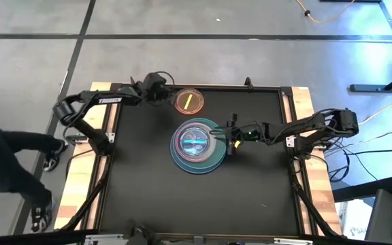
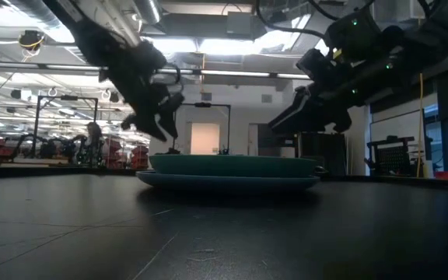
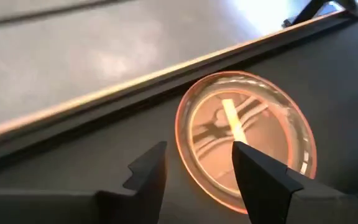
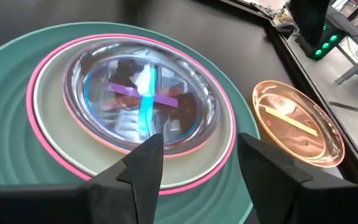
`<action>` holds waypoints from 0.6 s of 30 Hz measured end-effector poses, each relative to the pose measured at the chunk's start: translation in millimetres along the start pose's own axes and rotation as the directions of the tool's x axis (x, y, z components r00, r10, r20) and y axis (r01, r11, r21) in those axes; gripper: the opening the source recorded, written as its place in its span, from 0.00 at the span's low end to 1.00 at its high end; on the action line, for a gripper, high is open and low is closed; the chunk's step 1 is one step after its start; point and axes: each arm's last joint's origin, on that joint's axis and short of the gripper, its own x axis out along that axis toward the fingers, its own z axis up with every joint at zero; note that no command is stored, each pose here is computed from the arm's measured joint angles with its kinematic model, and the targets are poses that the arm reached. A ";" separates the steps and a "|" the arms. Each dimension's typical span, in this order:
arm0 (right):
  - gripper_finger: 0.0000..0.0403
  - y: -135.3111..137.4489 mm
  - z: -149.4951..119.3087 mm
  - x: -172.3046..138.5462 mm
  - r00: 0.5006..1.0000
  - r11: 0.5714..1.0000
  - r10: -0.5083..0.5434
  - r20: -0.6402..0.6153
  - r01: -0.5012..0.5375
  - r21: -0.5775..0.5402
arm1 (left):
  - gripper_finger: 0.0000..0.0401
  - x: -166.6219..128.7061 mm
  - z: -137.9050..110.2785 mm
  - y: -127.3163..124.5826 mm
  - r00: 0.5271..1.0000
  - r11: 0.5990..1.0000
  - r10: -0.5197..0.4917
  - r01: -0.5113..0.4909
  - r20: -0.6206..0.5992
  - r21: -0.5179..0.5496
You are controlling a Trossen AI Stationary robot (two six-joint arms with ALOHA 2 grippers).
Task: Stack plastic plates
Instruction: Stack the orange transparent plate on top of the blue transparent plate
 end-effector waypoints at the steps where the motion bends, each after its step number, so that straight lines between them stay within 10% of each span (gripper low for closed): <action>1: 0.49 0.0 -0.3 0.0 1.000 1.000 0.001 -0.003 -0.001 0.000 | 0.43 7.4 -1.9 3.5 1.000 1.000 -0.003 0.002 -0.015 -0.022; 18: 0.49 1.4 -1.1 0.1 1.000 1.000 0.023 -0.008 -0.023 0.014 | 0.43 82.1 -16.2 18.8 0.974 0.984 -0.112 0.081 -0.197 -0.158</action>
